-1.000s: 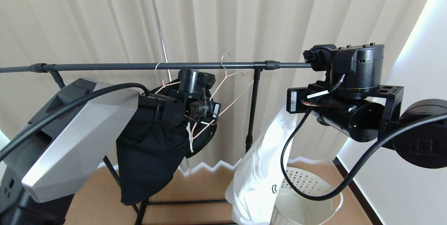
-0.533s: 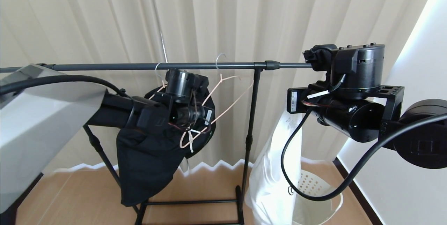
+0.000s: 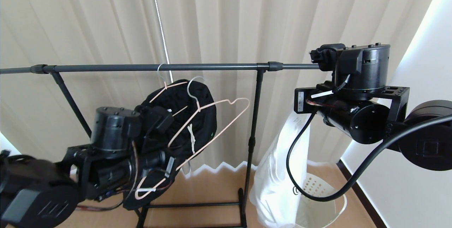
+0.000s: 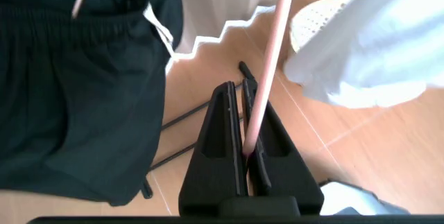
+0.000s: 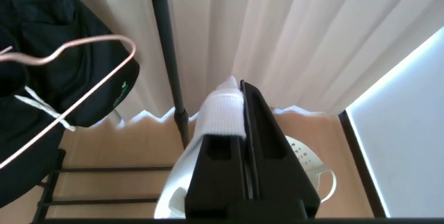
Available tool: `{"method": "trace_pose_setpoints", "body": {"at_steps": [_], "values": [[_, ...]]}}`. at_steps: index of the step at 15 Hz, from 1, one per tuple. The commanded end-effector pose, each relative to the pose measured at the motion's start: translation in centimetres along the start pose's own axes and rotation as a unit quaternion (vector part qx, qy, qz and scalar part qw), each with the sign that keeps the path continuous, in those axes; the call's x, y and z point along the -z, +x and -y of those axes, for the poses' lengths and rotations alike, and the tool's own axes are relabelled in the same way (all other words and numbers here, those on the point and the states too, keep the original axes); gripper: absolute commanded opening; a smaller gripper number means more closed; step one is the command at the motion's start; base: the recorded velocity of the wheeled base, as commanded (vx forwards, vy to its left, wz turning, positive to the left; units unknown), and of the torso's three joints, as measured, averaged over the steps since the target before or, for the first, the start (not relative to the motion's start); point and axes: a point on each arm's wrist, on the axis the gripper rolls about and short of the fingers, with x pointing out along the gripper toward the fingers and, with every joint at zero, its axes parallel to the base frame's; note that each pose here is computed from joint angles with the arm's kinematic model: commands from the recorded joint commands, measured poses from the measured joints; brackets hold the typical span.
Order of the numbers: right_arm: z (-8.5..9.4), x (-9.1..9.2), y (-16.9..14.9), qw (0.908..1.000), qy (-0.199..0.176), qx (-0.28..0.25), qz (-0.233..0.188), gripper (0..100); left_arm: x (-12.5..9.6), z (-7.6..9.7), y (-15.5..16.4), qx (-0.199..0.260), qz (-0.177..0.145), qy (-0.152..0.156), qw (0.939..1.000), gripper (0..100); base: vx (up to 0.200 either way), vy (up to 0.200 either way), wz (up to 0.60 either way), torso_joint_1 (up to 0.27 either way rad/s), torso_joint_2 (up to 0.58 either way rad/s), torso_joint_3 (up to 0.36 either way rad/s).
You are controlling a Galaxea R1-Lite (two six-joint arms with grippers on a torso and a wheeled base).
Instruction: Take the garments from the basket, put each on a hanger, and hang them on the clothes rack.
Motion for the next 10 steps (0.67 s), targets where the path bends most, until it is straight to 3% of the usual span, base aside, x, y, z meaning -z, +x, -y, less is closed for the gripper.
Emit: {"method": "trace_pose_setpoints", "body": {"at_steps": [1, 5, 10], "values": [[0.1, 0.2, 0.0, 0.9999, -0.005, 0.010, -0.002, 0, 2.5, 0.5, -4.4, 0.038, 0.038, 0.029, 0.9981, 0, 0.000, 0.000, 0.00, 0.000, 0.00, 0.000], [0.6, 0.8, 0.2, 0.9983, -0.012, 0.056, -0.004, 0, 5.4, 0.5, -4.6, 0.114, 0.067, 0.045, 0.9902, 0, 0.000, 0.000, 0.00, 0.000, 0.00, 0.000], [0.7, 1.2, 0.6, 0.9978, -0.016, 0.063, -0.010, 0, 5.7, 0.8, -3.8, 0.127, 0.093, 0.050, 0.9862, 0, 0.000, 0.000, 0.00, 0.000, 0.00, 0.000]]}}
